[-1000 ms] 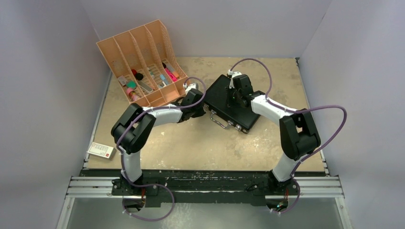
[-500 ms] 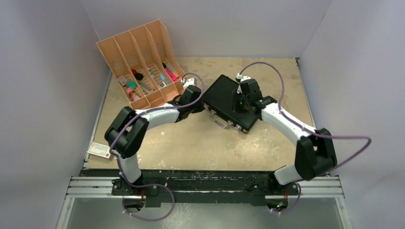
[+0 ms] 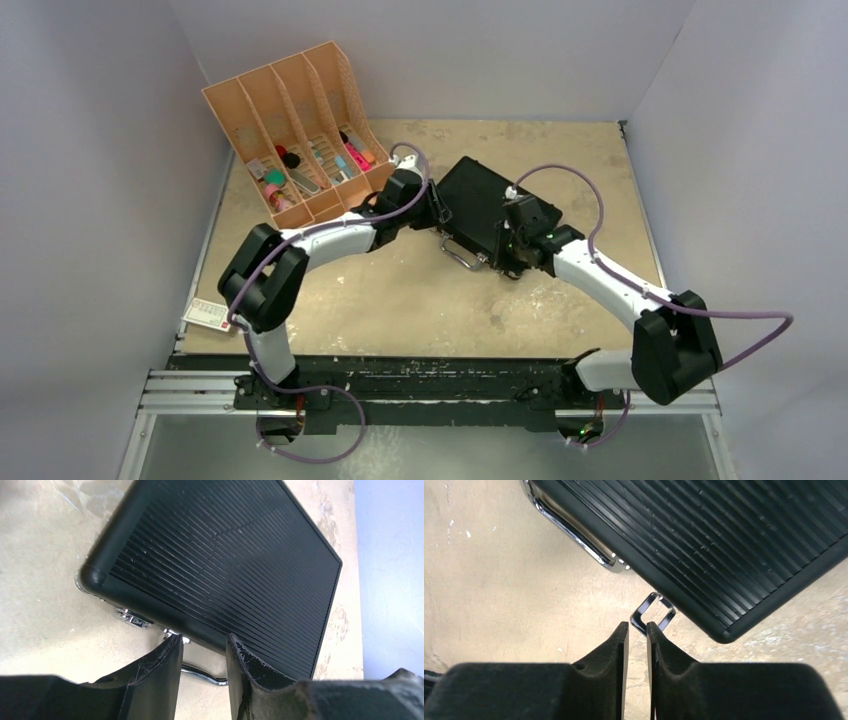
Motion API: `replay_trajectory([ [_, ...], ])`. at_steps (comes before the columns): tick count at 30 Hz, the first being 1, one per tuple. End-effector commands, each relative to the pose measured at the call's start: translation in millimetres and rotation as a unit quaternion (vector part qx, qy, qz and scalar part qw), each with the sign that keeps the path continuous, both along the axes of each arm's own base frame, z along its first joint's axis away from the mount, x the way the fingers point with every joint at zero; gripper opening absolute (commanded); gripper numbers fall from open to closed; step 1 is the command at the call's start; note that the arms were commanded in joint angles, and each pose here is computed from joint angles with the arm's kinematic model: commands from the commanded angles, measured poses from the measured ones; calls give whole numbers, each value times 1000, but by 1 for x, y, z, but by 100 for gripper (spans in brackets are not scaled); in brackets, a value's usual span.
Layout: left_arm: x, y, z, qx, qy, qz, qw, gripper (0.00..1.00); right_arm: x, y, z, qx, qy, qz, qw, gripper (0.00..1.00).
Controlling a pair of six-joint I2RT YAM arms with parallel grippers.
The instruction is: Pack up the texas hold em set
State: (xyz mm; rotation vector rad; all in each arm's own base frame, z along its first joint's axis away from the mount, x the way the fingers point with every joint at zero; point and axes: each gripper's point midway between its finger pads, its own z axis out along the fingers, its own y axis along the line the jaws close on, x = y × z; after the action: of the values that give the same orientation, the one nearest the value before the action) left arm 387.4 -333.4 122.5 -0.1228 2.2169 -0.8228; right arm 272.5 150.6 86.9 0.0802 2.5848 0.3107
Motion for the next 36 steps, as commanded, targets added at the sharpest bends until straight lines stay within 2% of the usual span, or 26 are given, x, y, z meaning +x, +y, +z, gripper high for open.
replay_trajectory([
  [1, 4, -28, 12, -50, 5, -25, 998, 37, -7, 8, -11, 14, 23, -13, 1000, 19],
  [6, 4, -37, 0, -39, 16, -25, 999, 37, -10, 10, -24, 9, 39, -9, 999, 9],
  [15, 10, -29, -29, 16, 46, 9, 999, 32, -1, -4, -45, -30, 37, -54, 997, 0],
  [19, 11, -28, -30, 20, 48, 10, 999, 30, 15, -6, -40, -30, -3, -80, 996, 0],
  [25, 11, -16, -5, 30, 24, 16, 999, 30, 27, 0, 3, 7, -74, -78, 994, 1],
  [32, 10, -7, 17, 33, 6, 18, 999, 31, 23, -2, -3, -6, -62, -67, 996, 7],
  [36, 6, 18, 44, 58, -24, 43, 997, 32, 24, 0, 32, 19, -98, -63, 993, 15],
])
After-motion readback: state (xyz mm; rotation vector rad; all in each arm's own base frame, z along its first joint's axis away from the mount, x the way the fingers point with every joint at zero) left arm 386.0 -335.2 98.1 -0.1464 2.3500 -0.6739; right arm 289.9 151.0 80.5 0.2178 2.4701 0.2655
